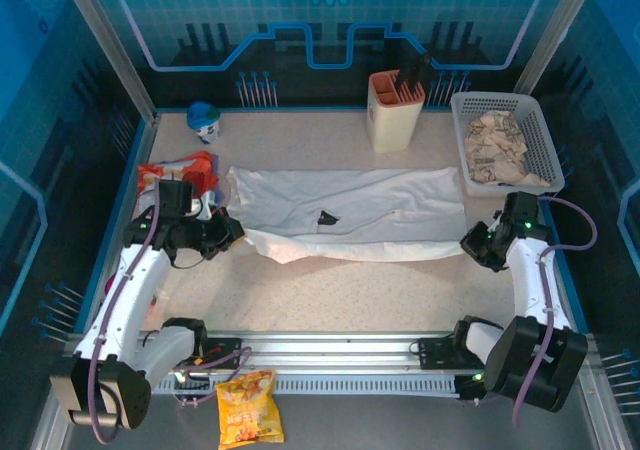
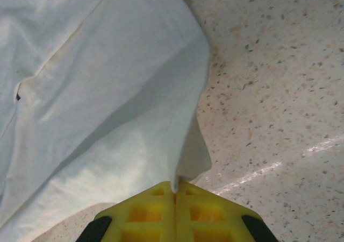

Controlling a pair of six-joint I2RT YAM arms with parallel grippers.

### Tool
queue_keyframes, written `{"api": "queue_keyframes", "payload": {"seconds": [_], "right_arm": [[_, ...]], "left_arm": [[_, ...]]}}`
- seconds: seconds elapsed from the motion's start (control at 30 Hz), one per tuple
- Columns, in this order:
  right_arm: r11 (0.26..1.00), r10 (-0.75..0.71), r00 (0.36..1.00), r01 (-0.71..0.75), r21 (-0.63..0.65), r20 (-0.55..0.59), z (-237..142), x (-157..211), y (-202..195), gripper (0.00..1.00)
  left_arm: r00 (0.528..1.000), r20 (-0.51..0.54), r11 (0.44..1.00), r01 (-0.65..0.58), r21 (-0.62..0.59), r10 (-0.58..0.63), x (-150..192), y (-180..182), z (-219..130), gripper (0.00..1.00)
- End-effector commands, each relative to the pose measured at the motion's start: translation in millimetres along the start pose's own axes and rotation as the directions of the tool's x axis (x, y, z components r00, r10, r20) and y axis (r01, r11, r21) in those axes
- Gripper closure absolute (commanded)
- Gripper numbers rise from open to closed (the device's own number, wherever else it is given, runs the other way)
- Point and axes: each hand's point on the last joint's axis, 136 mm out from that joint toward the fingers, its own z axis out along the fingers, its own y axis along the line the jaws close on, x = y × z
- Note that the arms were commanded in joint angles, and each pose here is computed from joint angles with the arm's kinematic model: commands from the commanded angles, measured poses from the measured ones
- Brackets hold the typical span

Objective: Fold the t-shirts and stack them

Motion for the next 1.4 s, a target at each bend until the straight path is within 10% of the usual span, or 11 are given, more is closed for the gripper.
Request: {"api": "queue_keyframes", "payload": {"seconds": [0.0,1.37], "right_arm": [[0.999,0.023,1.0,-0.024,0.022,0.02,-4,-13,-5,1.0],[0.998,0.023,0.999,-0.025,-0.065,-0.033,74,-95,52,1.0]], "left_arm": [[1.0,-0.007,1.0,0.003,0.022,-0.003,-5,-7,0,1.0],[0.999,0.011,0.995,0.047,-0.085,-0.046,-147,2,81,1.0]]}}
